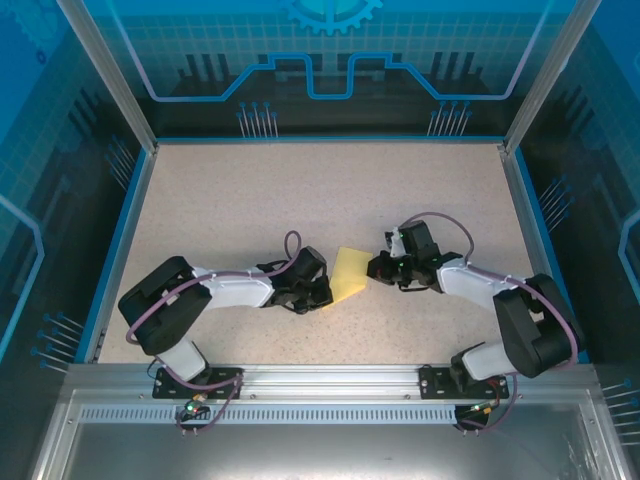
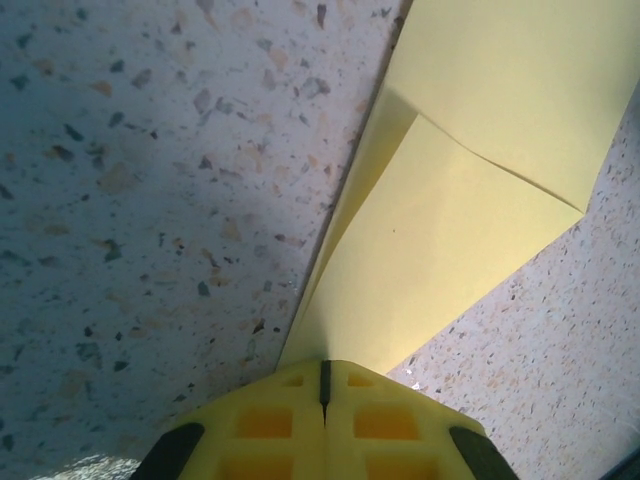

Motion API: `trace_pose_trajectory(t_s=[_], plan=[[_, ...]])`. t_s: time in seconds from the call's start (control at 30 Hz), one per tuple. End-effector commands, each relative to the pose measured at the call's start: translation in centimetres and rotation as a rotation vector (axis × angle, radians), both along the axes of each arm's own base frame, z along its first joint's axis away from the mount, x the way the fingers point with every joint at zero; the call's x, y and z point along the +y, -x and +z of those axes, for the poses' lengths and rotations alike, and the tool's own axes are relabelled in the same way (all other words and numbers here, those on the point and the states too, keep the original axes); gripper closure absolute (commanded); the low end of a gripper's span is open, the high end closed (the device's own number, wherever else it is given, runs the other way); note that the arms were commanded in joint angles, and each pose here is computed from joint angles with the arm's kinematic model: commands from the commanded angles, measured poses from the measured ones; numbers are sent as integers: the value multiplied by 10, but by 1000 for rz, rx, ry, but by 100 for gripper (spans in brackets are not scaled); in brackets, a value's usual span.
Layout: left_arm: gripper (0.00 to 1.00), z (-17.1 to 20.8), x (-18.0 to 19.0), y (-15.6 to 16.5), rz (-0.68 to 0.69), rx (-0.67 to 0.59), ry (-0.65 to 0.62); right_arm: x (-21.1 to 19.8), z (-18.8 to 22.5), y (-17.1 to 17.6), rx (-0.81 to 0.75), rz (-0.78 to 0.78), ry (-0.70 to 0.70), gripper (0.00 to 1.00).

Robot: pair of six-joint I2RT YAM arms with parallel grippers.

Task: Fold a paper plane with a square sheet of paper (pick it up from the middle)
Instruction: Third fold the triangle at the center of the table.

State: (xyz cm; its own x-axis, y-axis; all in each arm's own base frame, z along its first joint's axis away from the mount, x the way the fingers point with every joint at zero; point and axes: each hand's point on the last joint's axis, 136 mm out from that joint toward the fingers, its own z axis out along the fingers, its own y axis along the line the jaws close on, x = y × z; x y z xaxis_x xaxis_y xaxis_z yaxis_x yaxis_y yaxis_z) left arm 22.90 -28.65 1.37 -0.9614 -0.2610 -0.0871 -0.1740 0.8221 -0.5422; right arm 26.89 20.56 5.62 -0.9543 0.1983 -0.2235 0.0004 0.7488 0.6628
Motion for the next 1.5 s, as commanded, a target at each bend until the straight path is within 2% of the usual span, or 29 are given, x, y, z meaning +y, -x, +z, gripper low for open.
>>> trace_pose_trajectory(t_s=[0.0, 0.3, 0.47, 0.6, 0.93, 1.17, 1.47], plan=[[100, -20, 20, 14, -26, 53, -122, 19, -6, 14, 44, 56, 4, 100], [100, -7, 7, 3, -51, 12, -89, 66, -27, 17, 111, 142, -76, 100], [100, 16, -11, -7, -70, -42, -6, 60, -46, 20, 155, 118, -39, 100], [100, 23, -17, -11, -80, -58, 14, 47, -60, 27, 188, 95, 19, 100], [100, -13, -4, 1, -51, 26, -27, 28, -78, 33, 250, 59, 110, 100], [100, -35, 19, 21, -1, 79, -51, 12, -93, 41, 315, 23, 186, 100], [100, -48, 42, 53, -55, 137, -75, -5, -113, 49, 416, -24, 281, 100]])
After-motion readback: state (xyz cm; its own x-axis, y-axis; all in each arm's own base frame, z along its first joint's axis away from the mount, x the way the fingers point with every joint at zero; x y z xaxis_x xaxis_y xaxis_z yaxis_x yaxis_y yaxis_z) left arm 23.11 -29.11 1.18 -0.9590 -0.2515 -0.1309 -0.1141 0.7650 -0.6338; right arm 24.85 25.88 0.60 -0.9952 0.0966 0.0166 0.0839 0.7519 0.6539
